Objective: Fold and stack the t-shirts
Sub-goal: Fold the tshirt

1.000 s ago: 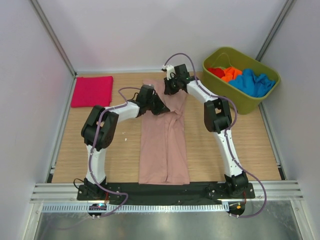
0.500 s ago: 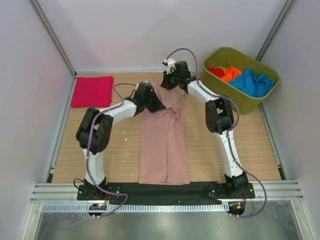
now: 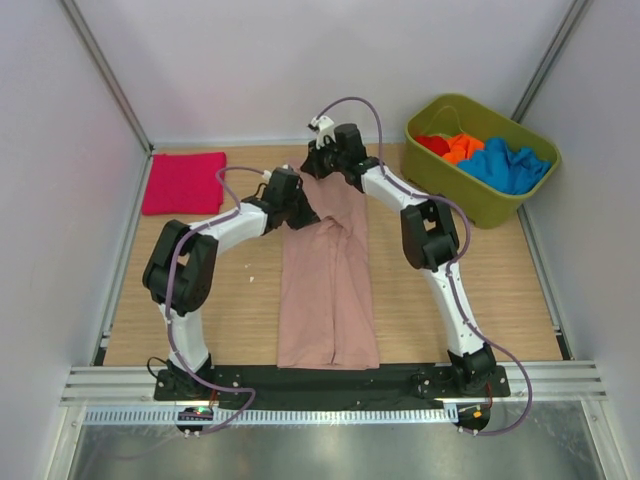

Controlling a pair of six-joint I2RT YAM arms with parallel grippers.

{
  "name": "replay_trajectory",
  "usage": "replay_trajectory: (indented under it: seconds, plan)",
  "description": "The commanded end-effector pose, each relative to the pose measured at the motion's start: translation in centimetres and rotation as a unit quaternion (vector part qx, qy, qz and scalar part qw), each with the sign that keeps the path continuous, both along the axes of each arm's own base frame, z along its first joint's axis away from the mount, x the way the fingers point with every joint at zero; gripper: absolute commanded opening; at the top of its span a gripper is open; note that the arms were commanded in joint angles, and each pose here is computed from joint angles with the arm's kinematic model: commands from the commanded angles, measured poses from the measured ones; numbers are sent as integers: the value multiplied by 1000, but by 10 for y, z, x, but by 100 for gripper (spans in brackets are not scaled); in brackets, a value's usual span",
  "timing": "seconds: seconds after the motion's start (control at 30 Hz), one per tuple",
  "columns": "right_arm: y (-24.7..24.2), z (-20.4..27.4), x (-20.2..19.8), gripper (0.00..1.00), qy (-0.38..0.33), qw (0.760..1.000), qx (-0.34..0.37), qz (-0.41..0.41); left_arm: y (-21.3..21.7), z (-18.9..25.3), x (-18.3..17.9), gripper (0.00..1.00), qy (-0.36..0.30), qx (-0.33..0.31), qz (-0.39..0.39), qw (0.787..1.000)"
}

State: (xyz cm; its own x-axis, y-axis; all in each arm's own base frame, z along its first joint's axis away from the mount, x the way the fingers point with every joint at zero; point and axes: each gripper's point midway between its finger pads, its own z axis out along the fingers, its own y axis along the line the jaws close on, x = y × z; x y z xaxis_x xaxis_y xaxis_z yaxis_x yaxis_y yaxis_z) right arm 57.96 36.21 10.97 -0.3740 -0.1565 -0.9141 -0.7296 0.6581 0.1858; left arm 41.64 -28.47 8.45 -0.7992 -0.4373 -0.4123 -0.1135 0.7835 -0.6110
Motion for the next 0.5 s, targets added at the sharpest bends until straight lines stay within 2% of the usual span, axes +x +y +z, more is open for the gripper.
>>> replay_trajectory:
  seconds: [0.0,0.23,0.3,0.37,0.4,0.43,0.47]
  plan:
    - [11,33,18,1,-53,998,41,-6,10,5,-8,0,-2,21,-3,1000]
    - [11,17,21,2,-34,998,40,-19,24,-16,-11,0,28,55,15,998]
    - [8,17,23,8,-31,998,39,-27,29,-23,-11,0,39,65,22,997]
    - [6,23,25,16,-27,998,39,-39,32,-25,-12,2,53,73,25,996]
    - [5,26,25,27,-26,998,39,-44,34,-26,-13,7,57,77,27,995]
    - [3,41,24,33,-30,997,44,-50,38,-25,-16,14,65,84,29,994]
    - [-3,41,23,45,-17,997,37,-68,41,-20,-13,14,63,84,33,994]
